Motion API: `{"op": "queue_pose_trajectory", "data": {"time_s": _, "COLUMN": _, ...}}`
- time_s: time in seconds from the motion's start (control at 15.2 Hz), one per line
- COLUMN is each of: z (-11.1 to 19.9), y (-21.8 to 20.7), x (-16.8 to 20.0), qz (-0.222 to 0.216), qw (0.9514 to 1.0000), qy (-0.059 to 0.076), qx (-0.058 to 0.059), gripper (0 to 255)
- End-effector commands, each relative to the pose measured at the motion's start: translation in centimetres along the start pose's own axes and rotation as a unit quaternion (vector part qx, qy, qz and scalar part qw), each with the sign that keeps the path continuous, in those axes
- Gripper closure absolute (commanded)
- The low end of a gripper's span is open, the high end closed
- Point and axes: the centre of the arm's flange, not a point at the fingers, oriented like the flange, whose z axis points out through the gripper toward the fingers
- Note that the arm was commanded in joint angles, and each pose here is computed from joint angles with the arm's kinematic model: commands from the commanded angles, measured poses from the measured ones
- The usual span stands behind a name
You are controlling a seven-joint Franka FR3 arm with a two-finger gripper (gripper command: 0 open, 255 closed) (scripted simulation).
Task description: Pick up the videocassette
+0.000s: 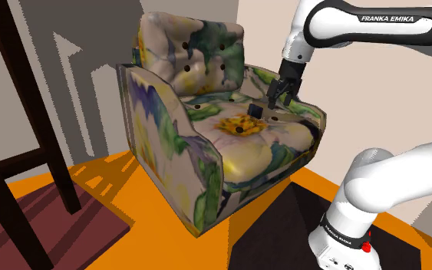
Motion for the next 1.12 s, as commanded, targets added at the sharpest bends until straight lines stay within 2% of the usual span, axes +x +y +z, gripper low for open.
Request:
{"op": "queue_pose_trajectory", "data": {"time_s": 0.0, "z": 0.0, "y": 0.0, "x": 0.0, "qz": 0.0, "qw": 1.0, "qy": 0.0, "qx": 0.0, "gripper": 0}}
{"op": "queue_pose_trajectory", "data": {"time_s": 1.06, "z": 5.9, "y": 14.6, "x": 15.1, "qz": -0.012, "qw": 0.9995, "qy": -0.006, "qx": 0.028, "gripper": 0}}
